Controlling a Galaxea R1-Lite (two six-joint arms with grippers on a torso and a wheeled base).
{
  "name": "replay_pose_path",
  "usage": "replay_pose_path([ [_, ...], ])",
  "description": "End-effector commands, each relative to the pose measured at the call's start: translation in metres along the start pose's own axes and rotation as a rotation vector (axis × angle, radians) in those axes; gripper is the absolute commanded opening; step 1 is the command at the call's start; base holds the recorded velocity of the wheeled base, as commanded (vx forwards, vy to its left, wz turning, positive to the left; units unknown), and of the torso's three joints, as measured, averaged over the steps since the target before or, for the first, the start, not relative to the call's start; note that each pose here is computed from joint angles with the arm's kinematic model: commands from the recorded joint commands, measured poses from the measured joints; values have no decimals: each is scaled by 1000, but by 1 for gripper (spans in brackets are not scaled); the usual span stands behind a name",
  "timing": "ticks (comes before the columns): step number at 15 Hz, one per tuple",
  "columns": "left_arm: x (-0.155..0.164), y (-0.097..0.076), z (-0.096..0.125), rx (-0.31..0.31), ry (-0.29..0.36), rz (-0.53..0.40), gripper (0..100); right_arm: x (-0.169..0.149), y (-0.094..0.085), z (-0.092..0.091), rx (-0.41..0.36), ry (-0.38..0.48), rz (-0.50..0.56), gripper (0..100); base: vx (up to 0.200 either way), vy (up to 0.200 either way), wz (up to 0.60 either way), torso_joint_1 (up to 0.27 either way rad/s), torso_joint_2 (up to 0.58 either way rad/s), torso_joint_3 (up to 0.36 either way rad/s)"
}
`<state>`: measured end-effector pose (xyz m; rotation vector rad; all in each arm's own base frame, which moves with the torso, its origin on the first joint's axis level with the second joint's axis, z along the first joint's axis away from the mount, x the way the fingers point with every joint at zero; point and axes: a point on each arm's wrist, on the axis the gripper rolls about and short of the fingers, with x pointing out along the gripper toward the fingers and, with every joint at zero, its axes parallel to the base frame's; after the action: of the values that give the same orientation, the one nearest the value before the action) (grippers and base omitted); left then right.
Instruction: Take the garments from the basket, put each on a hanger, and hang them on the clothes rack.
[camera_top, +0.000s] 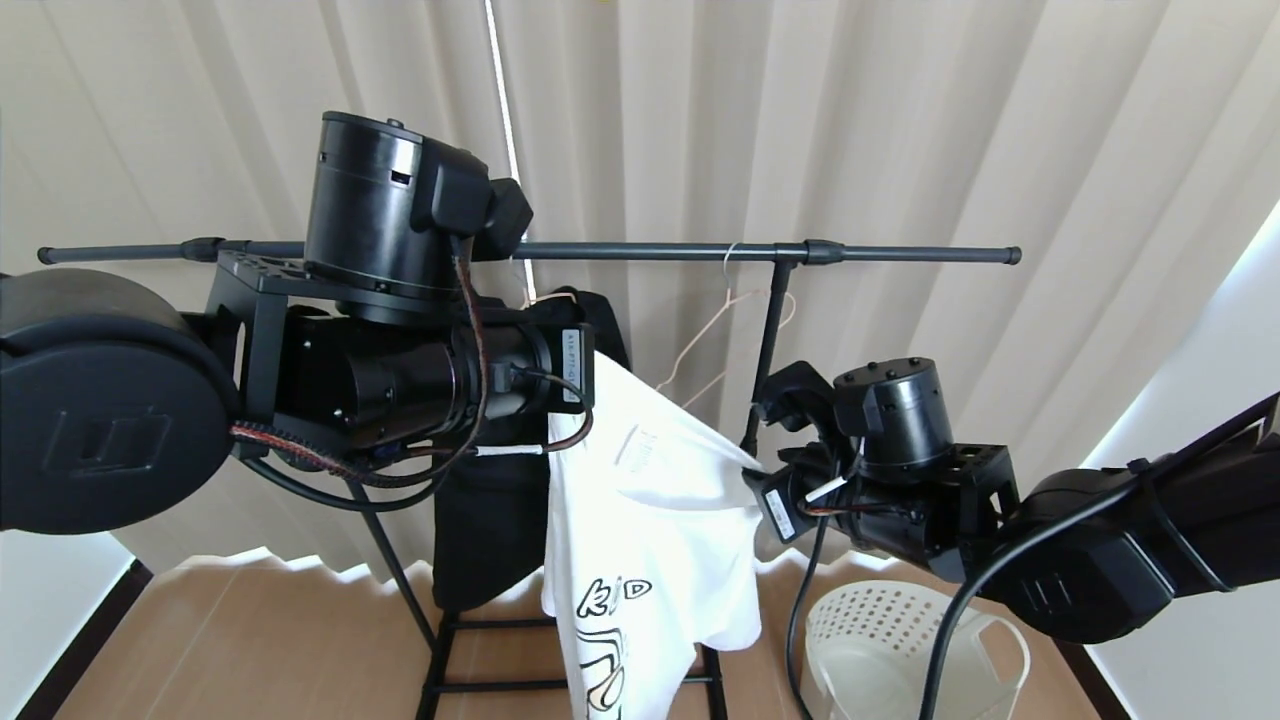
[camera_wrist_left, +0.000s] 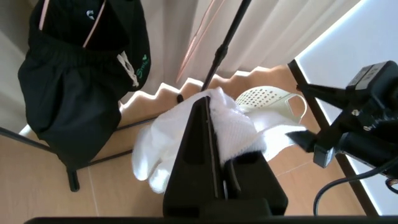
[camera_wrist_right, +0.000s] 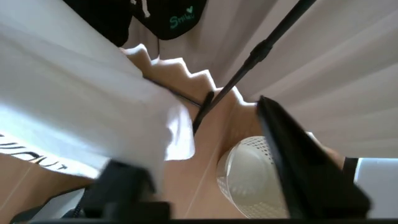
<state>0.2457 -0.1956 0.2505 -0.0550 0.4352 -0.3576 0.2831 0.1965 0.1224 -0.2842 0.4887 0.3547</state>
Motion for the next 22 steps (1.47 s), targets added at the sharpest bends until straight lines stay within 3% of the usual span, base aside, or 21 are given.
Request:
replay_pose_path([
  [1, 3, 3, -1, -2, 7, 12, 0, -7, -9, 10, 22, -40, -17, 0, 0, 0, 0, 0, 0, 0],
  [4, 14, 8, -6, -1, 33, 36, 0, -19, -26, 26, 57, -99, -52, 0, 0, 0, 0, 0, 0, 0],
  [5, 24, 9, -15, 15, 83, 53, 0, -34, -38, 43, 90, -165, -76, 0, 0, 0, 0, 0, 0, 0],
  [7, 25, 10, -20, 29, 129, 64, 0, -53, -42, 58, 153, -234, -89, 0, 0, 0, 0, 0, 0, 0],
  [13, -14, 11, -7, 28, 50, 26, 0, -80, -11, 83, 219, -344, -214, 0, 0, 0, 0, 0, 0, 0],
  [15, -24, 13, -11, 34, 52, 20, 0, -75, -9, 85, 256, -347, -214, 0, 0, 0, 0, 0, 0, 0],
  [18, -25, 14, -15, 41, 32, 14, 0, -73, -9, 83, 250, -333, -221, 0, 0, 0, 0, 0, 0, 0],
  [22, -12, 16, -11, 103, -10, 12, 0, -85, -13, 72, 171, -276, -249, 0, 0, 0, 0, 0, 0, 0],
])
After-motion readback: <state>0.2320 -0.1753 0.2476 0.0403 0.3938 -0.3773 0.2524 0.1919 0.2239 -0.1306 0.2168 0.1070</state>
